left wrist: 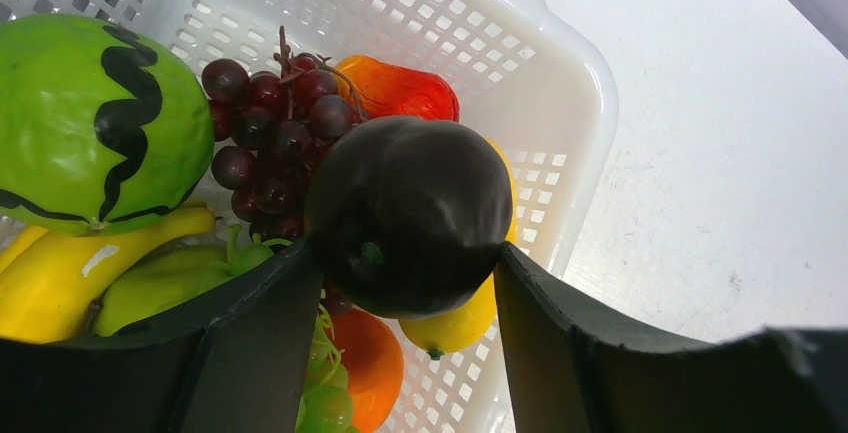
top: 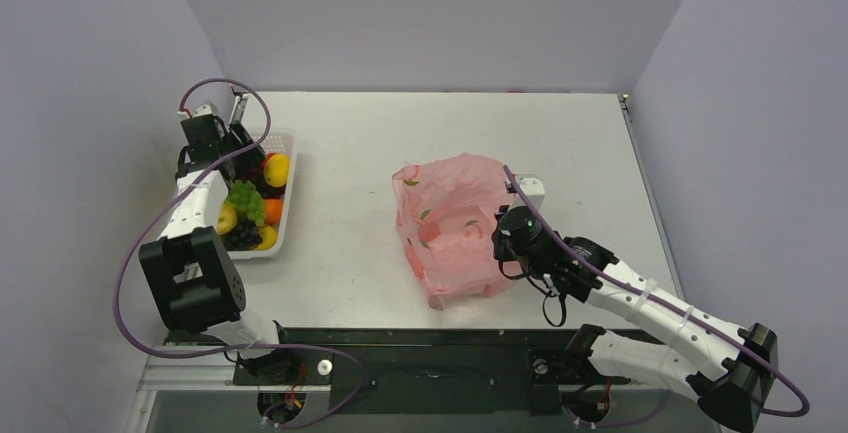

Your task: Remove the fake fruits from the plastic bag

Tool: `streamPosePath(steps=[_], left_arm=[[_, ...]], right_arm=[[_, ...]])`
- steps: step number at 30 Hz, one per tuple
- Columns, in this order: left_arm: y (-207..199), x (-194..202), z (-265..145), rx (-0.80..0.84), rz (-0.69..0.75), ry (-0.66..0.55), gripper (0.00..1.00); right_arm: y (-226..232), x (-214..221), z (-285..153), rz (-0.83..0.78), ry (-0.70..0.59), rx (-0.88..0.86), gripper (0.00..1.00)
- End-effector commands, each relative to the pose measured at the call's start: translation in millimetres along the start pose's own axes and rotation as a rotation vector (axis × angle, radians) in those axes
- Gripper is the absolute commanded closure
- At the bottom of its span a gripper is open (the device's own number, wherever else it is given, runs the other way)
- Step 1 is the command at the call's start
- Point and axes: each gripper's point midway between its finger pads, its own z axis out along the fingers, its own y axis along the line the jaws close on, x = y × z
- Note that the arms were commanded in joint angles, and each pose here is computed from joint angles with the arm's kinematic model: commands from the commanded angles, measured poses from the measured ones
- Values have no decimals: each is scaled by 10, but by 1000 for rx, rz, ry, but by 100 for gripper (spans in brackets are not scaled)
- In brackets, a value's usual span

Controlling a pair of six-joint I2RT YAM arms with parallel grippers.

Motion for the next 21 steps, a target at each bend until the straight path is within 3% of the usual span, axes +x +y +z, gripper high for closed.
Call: streamPosePath(steps=[1, 11, 13, 18, 21], left_arm=[[-113, -273, -138, 36, 20, -88, 44], [-99, -280, -121, 36, 9, -80, 42], [-117, -278, -122, 47, 10, -78, 36], [-141, -268, -115, 65, 14, -72, 7], [-149, -276, -125, 72, 15, -78, 3]], right_arm=[[69, -212, -84, 51, -57, -30, 100], [89, -182, -59, 47, -43, -33, 100], [92, -184, -60, 46, -43, -35, 100], [94, -178, -55, 49, -41, -36, 100], [89, -175, -59, 51, -42, -36, 100]])
